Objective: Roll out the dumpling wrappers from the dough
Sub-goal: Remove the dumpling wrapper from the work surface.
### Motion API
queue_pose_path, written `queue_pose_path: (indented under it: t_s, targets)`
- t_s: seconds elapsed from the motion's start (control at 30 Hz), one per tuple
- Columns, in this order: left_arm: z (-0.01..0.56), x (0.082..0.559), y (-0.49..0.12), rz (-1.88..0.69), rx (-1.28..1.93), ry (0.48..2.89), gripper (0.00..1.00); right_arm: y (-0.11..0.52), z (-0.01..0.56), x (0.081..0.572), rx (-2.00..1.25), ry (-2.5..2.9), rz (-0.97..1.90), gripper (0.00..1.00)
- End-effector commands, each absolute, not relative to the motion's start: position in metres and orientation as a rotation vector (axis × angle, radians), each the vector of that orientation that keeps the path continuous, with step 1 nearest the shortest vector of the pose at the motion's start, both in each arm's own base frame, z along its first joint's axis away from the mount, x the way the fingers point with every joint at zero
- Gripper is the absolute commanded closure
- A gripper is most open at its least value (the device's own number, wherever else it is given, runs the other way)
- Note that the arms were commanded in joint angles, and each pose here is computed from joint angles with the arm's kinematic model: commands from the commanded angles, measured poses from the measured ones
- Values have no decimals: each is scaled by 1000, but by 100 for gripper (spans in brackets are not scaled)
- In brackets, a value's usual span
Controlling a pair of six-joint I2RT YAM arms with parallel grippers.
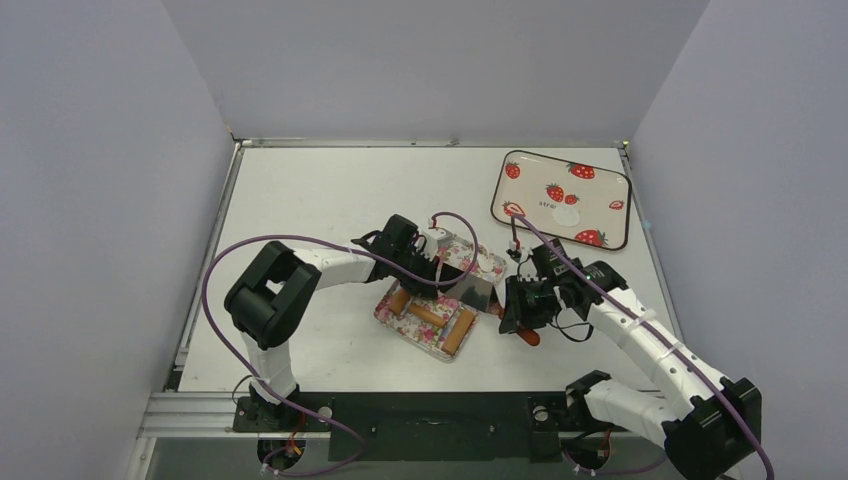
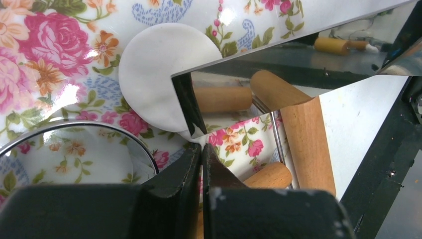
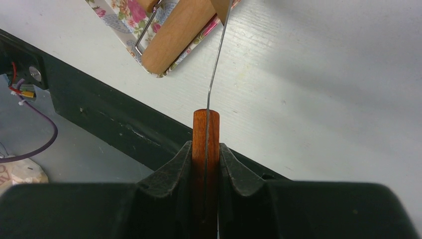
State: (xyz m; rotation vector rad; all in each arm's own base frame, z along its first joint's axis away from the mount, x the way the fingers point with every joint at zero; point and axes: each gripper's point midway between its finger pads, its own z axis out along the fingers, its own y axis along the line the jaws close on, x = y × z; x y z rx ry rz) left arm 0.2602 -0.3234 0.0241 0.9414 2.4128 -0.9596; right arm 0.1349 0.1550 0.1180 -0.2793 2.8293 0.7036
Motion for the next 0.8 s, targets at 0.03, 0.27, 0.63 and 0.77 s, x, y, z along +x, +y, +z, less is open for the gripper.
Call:
queue_pose_path:
  t_s: [0.03,0.27,0.63,0.77]
  targets:
    - [38,260,-325,-989,937,2391,100,168,129,157,-313,2738,690,100]
    - [40,263,-323,-989,922,2395,100,160,126,155,-330,2773,565,100]
    - [51,275,-315,-989,900,2393,100,143,111,131,-394,2880,370,100]
    - [54,276,-314,-981,912,2383,100,137,111,128,-410,2890,339,100]
